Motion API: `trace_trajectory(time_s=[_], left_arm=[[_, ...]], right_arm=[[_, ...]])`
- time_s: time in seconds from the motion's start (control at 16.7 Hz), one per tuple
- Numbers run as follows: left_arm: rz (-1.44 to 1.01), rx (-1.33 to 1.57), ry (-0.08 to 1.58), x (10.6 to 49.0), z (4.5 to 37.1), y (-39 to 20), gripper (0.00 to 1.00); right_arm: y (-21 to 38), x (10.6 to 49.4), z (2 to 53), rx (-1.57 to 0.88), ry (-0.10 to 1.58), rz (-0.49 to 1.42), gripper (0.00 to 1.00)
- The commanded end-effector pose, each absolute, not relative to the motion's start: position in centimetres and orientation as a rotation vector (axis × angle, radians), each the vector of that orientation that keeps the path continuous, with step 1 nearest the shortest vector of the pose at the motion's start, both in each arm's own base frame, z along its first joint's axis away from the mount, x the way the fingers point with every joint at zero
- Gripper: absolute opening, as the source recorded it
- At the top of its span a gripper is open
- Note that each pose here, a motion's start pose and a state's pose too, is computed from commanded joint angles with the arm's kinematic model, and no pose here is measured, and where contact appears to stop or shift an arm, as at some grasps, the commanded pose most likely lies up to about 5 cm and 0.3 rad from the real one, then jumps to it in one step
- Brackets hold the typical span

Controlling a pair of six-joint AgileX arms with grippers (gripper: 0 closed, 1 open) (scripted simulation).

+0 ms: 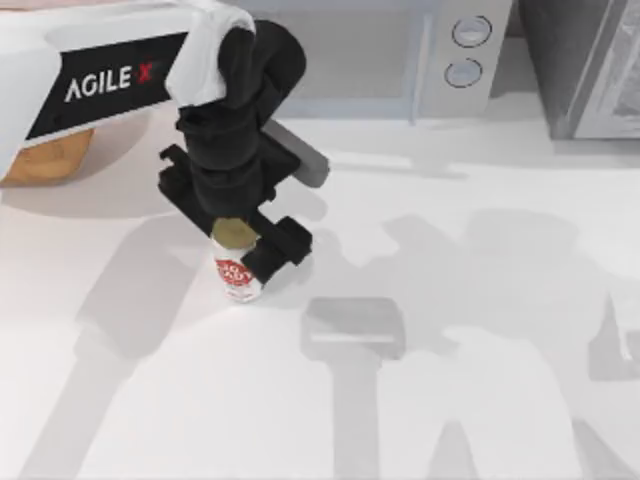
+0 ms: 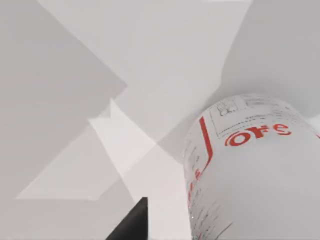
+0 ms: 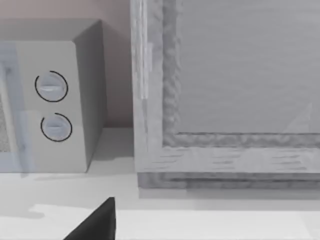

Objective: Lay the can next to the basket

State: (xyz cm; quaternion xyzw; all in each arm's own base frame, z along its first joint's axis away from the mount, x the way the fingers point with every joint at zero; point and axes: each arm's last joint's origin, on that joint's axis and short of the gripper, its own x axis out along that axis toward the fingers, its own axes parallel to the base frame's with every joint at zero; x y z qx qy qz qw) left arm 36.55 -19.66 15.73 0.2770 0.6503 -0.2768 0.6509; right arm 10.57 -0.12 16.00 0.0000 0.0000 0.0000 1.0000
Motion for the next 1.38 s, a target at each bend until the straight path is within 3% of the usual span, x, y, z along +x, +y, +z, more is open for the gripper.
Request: trace_trajectory(time_s=[0.48, 1.08, 1.2, 1.38], left_arm=[[-0.629, 0.629, 1.477, 36.5, 15.7, -19.7, 0.02], [-0.629, 0.627, 1.474, 36.6, 15.9, -19.6, 0.0], [-0.618, 0.605, 1.455, 36.7, 17.7, -18.8, 0.0], [-0.54, 0.499, 1.391, 36.7, 23.0, -14.7, 0.0]], right_arm=[[-0.1, 10.6, 16.0, 0.0, 0.0, 0.0, 1.0], [-0.1, 10.6, 16.0, 0.0, 0.0, 0.0, 1.0], [-0.1, 10.6, 16.0, 0.0, 0.0, 0.0, 1.0], [-0.1, 10.6, 16.0, 0.0, 0.0, 0.0, 1.0]])
